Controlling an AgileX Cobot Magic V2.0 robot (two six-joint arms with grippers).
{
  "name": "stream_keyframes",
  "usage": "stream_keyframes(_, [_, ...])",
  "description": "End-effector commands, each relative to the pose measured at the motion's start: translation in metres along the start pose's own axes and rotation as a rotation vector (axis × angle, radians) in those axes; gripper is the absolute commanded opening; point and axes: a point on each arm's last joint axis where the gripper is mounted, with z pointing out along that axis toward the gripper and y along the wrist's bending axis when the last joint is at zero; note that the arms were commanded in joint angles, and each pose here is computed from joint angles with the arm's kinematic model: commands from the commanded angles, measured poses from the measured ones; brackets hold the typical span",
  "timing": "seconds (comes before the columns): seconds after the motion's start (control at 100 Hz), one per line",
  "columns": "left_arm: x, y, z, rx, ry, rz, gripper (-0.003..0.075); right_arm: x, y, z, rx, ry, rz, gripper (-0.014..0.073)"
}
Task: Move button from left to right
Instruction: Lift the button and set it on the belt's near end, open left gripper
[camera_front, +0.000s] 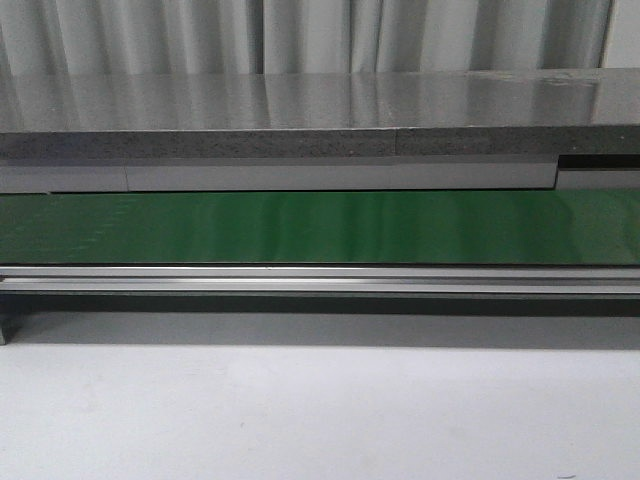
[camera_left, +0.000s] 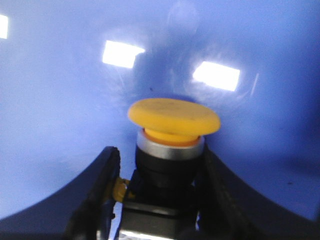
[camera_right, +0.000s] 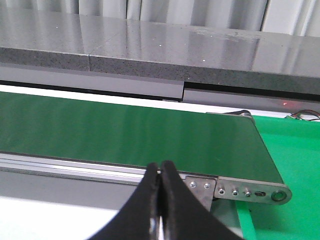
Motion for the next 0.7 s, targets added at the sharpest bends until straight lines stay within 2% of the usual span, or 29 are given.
stream_keyframes(0.0, [-0.015, 0.003, -0.053, -0.007, -0.14, -0.026, 0.0005, -0.008, 0.0, -0.001, -0.001, -0.089, -0.001, -0.0122])
stream_keyframes(0.15, [-0.021, -0.004, -0.09, 0.02, -0.191, -0.032, 0.0005, -0.008, 0.0, -0.001, -0.001, -0.089, -0.001, -0.0122])
stream_keyframes(0.25, [-0.023, -0.017, -0.106, 0.045, -0.207, -0.01, 0.0005, -0.008, 0.0, -0.001, -0.001, -0.089, -0.001, -0.0122])
stream_keyframes(0.45, [-0.021, -0.051, -0.108, 0.104, -0.18, 0.057, 0.0005, -0.008, 0.0, -0.001, -0.001, -0.089, -0.001, -0.0122])
stream_keyframes(0.69, [-0.022, -0.068, -0.109, 0.119, -0.184, 0.101, 0.0006, -0.008, 0.0, -0.001, -0.001, -0.089, -0.001, -0.0122])
